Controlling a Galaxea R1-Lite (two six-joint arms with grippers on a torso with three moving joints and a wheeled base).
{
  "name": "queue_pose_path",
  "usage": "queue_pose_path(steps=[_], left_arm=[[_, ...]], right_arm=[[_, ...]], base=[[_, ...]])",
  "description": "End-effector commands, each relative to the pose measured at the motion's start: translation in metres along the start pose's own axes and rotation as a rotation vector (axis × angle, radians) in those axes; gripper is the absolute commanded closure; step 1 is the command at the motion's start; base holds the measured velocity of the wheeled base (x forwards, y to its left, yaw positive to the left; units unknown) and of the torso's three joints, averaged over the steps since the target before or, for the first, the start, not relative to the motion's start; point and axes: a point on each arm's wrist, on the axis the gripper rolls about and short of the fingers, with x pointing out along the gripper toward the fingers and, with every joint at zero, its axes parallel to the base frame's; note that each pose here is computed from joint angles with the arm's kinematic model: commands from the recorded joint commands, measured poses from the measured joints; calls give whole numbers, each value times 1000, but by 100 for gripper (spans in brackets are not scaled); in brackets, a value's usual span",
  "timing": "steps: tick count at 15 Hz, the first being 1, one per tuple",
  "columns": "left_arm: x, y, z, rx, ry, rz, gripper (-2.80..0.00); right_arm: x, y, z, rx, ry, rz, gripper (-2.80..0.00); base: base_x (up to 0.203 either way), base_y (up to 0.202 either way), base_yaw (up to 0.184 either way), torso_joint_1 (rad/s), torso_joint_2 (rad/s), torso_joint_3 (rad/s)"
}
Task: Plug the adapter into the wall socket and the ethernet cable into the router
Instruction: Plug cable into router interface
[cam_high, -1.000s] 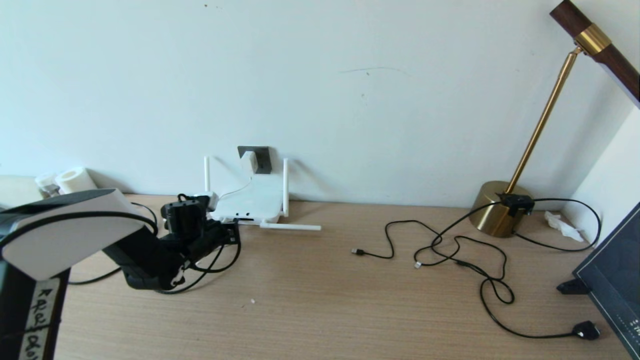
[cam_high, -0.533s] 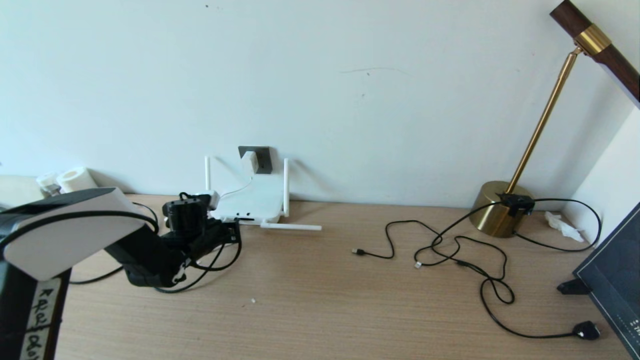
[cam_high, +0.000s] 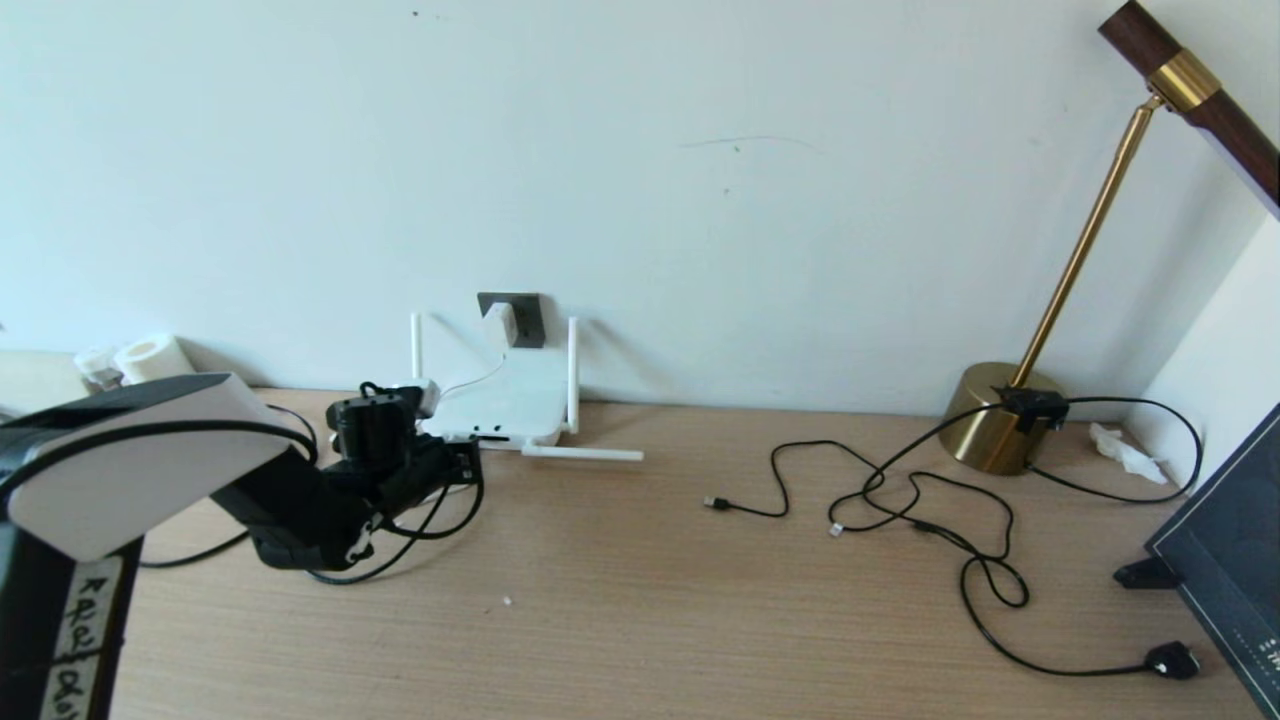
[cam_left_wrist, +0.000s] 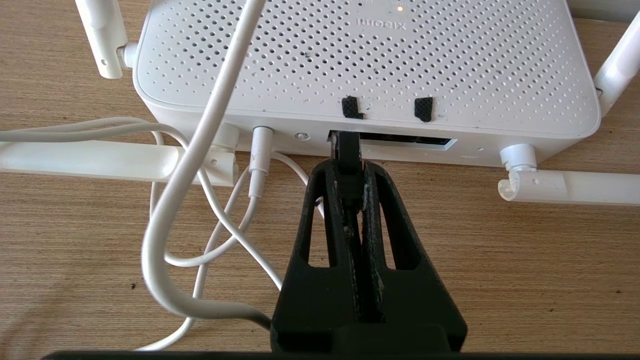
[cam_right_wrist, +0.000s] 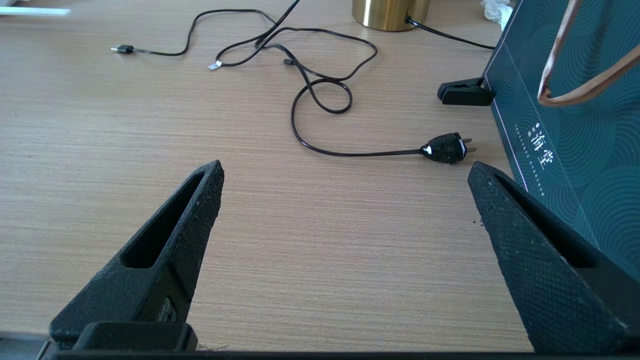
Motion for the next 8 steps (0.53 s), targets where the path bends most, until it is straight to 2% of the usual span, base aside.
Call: queue_pose_path(steps=[1,8], left_arm=[[1,0,0,0,-8,0,0],[3,1,-1,6,9,3,0]], right_arm=[[0,0,0,0,1,0,-280],[0,0,0,0,1,0,-280]], base=[[0,0,0,0,0,0],[0,0,0,0,0,0]])
